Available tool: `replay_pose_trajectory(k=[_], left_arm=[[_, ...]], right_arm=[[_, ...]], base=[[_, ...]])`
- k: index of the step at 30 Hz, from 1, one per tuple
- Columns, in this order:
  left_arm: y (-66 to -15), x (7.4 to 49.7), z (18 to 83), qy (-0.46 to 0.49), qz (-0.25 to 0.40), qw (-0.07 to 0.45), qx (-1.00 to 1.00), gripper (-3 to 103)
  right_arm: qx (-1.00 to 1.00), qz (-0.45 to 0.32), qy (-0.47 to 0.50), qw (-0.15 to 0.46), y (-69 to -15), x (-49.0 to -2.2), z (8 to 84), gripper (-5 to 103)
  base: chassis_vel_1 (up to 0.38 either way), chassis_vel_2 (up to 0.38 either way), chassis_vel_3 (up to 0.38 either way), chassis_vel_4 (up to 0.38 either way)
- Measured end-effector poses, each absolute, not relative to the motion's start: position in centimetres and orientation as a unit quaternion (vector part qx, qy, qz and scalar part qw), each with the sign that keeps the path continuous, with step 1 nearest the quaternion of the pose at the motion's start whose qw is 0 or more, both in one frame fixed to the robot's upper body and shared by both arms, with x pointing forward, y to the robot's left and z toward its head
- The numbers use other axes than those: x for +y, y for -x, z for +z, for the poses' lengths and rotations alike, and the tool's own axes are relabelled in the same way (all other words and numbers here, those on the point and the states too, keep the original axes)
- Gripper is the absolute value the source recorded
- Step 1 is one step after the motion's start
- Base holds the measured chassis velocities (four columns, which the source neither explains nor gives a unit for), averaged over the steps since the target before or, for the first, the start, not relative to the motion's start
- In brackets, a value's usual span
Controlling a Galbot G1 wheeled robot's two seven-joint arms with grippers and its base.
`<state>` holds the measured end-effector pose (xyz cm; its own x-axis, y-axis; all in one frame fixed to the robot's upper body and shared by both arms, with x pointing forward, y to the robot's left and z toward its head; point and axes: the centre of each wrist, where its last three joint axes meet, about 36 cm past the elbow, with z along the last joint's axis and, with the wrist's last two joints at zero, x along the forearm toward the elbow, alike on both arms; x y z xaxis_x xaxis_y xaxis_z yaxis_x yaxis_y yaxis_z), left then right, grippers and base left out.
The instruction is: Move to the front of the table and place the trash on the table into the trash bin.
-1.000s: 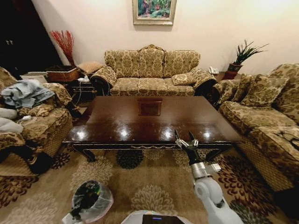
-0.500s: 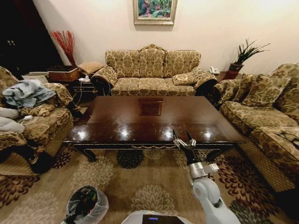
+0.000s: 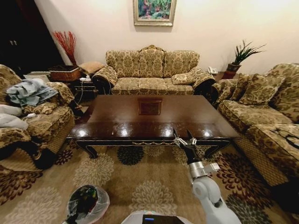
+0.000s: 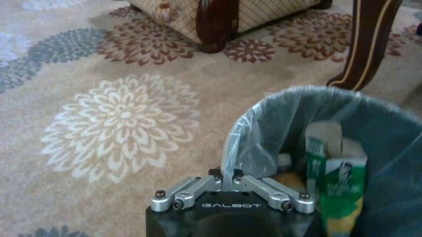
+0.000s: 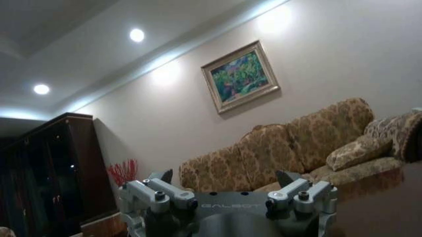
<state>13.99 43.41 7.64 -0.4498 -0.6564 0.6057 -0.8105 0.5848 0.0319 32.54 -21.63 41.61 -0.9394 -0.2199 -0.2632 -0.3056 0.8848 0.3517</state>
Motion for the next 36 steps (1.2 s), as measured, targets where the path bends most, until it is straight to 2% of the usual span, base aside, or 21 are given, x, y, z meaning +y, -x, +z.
replay_pose_trajectory(k=[8, 9, 10, 12, 14, 15, 19, 21, 22, 24, 27, 28, 31, 33, 34, 36], left_arm=[[-12.4, 43.8, 7.5, -0.443, 0.119, 0.321, -0.829, 0], [-12.0, 43.8, 7.3, -0.442, 0.115, 0.329, -0.826, 4], [-11.8, 43.7, 7.1, -0.439, 0.116, 0.334, -0.826, 15], [-11.9, 43.7, 7.1, -0.437, 0.117, 0.335, -0.827, 15], [-12.1, 43.7, 7.1, -0.434, 0.12, 0.339, -0.826, 26], [-12.1, 43.7, 7.1, -0.434, 0.12, 0.339, -0.826, 26], [-12.0, 43.8, 7.4, -0.419, 0.104, 0.355, -0.829, 47], [-11.9, 43.9, 7.5, -0.417, 0.1, 0.356, -0.83, 47], [-11.7, 43.8, 7.8, -0.412, 0.093, 0.357, -0.833, 58], [-11.5, 43.8, 7.9, -0.411, 0.091, 0.357, -0.834, 58], [-10.1, 43.9, 9.2, -0.403, 0.086, 0.35, -0.841, 75], [-10.1, 43.9, 9.2, -0.403, 0.086, 0.35, -0.841, 75], [-8.2, 43.8, 10.8, -0.399, 0.081, 0.343, -0.847, 90], [-7.6, 43.8, 11.4, -0.399, 0.078, 0.337, -0.849, 90], [-6.7, 43.7, 12.4, -0.398, 0.076, 0.327, -0.854, 98], [-6.1, 43.3, 13.5, -0.397, 0.078, 0.315, -0.858, 100]], right_arm=[[0.964, 0.203, 0.138, 0.106, -32.5, -21.1, 41.3, 100], [0.964, 0.201, 0.138, 0.106, -32.4, -21.2, 41.2, 100], [0.964, 0.199, 0.139, 0.105, -32.4, -21.2, 41.2, 100], [0.965, 0.197, 0.139, 0.105, -32.3, -21.3, 41.2, 100], [0.966, 0.193, 0.137, 0.105, -32.3, -21.5, 41.1, 100], [0.966, 0.193, 0.137, 0.105, -32.3, -21.5, 41.1, 100], [0.967, 0.192, 0.134, 0.104, -32.1, -21.6, 41.1, 100], [0.967, 0.192, 0.133, 0.104, -32.1, -21.6, 41.2, 100], [0.967, 0.191, 0.132, 0.104, -32.1, -21.7, 41.2, 100], [0.967, 0.191, 0.132, 0.104, -32.1, -21.8, 41.2, 100], [0.967, 0.192, 0.129, 0.103, -32.4, -21.9, 41.0, 100], [0.967, 0.192, 0.129, 0.103, -32.4, -21.9, 41.0, 100], [0.967, 0.197, 0.131, 0.099, -32.2, -21.5, 40.7, 100], [0.966, 0.198, 0.133, 0.097, -32.2, -21.4, 40.6, 100], [0.966, 0.2, 0.136, 0.095, -32.1, -21.2, 40.5, 100], [0.965, 0.202, 0.138, 0.094, -32.1, -21.0, 40.4, 100]], base=[[0.0, 0.0, 0.0, 0.0], [0.0, 0.0, 0.0, 0.0], [0.0, 0.0, 0.0, 0.0], [0.0, 0.0, 0.0, 0.0], [0.0, 0.0, 0.0, 0.0], [0.0, 0.0, 0.0, 0.0], [0.0, 0.0, 0.0, 0.0], [0.0, 0.0, 0.0, 0.0], [0.0, 0.0, 0.0, 0.0], [0.0, 0.0, 0.0, 0.0], [0.0, 0.0, 0.0, 0.0], [0.0, 0.0, 0.0, 0.0], [0.0, 0.0, 0.0, 0.0], [0.0, 0.0, 0.0, 0.0], [0.0, 0.0, 0.0, 0.0], [0.0, 0.0, 0.0, 0.0]])
